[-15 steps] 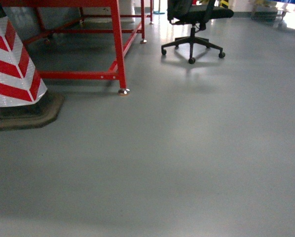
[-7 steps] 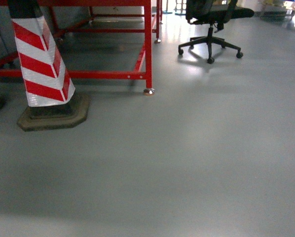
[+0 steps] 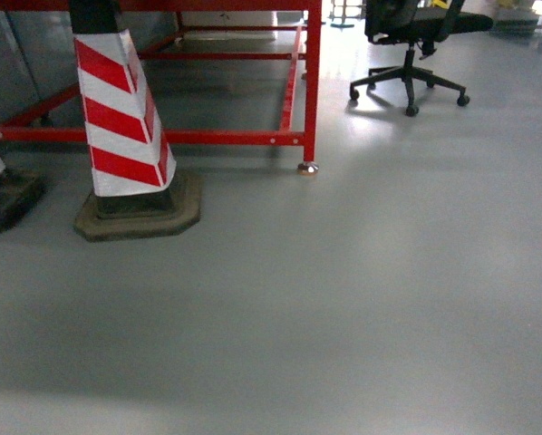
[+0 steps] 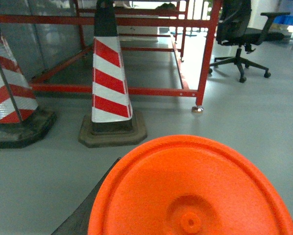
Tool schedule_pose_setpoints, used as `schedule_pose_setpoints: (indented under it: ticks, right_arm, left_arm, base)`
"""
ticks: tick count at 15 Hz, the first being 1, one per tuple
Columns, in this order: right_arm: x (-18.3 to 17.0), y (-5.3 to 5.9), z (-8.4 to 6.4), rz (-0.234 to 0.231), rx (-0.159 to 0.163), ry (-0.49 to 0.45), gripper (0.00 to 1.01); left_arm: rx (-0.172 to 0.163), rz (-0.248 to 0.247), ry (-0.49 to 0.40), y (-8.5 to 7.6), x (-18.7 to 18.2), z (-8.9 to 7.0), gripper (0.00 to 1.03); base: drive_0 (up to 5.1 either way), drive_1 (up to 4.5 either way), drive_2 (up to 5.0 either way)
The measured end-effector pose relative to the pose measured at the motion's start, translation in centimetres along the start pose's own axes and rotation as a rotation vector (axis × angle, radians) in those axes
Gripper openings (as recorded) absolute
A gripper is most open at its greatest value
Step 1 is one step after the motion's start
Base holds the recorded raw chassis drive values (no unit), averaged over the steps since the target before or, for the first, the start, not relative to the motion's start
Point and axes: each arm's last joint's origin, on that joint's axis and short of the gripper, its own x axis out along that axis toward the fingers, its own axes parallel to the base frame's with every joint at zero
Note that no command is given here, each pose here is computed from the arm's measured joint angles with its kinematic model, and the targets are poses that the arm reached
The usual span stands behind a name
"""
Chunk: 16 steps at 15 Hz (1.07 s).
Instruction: Pick capacitor and pack into box
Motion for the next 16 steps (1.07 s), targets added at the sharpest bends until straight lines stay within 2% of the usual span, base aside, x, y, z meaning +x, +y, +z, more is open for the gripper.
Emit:
schedule_pose_setpoints:
  ticks: [16]
  right_arm:
    - [0.00,0.00,0.00,0.000,0.000,0.000,0.98]
  left_arm:
    - [0.000,0.000,0.000,0.00,0.00,0.00,0.43]
  base:
    - [-4.9,2.43,2.4]
